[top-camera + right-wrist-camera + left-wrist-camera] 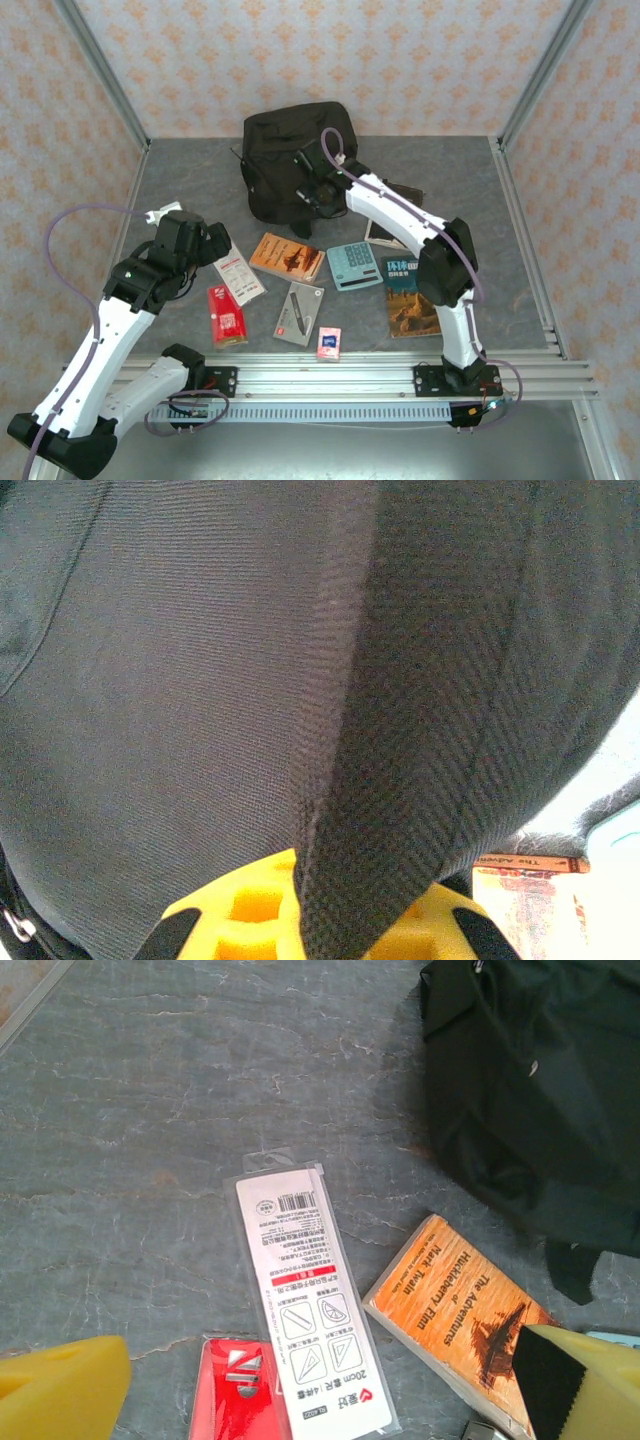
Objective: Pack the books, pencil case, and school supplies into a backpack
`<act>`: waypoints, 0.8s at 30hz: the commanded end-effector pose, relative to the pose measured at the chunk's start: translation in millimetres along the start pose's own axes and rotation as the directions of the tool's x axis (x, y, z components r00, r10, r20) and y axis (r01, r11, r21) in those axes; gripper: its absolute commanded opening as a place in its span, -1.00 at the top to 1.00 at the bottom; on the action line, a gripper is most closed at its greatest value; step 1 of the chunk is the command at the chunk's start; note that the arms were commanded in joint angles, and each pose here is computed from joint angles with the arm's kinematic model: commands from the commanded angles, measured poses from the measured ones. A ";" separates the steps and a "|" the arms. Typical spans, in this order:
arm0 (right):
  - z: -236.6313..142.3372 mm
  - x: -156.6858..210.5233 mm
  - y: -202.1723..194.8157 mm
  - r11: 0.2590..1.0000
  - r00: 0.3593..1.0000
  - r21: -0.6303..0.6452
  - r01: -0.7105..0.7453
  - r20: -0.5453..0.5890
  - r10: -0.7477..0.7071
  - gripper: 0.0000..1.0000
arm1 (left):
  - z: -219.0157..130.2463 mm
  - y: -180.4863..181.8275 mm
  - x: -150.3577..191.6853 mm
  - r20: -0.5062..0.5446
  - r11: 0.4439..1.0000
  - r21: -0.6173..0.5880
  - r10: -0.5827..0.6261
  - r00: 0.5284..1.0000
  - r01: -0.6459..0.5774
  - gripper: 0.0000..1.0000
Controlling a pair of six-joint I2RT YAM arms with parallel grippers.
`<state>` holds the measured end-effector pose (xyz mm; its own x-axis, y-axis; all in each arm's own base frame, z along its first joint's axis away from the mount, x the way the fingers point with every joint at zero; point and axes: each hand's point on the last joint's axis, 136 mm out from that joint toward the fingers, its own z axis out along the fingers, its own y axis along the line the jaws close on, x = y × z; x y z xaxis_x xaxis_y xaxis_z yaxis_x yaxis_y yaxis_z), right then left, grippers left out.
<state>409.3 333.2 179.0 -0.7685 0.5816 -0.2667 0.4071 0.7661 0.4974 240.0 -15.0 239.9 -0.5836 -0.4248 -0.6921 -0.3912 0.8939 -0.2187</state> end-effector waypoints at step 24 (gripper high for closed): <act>-121.7 -54.2 -126.3 0.891 0.888 0.015 0.453 -0.097 -0.450 1.00 | 3.2 8.9 -1.7 0.006 0.998 -0.058 -0.004 1.000 0.004 -0.99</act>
<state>337.9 195.6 224.9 -0.9384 0.1468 -0.3129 0.0273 0.9339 0.3565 241.7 -14.4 235.5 -0.5958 -0.4186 -0.6854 -0.3995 0.8948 -0.1992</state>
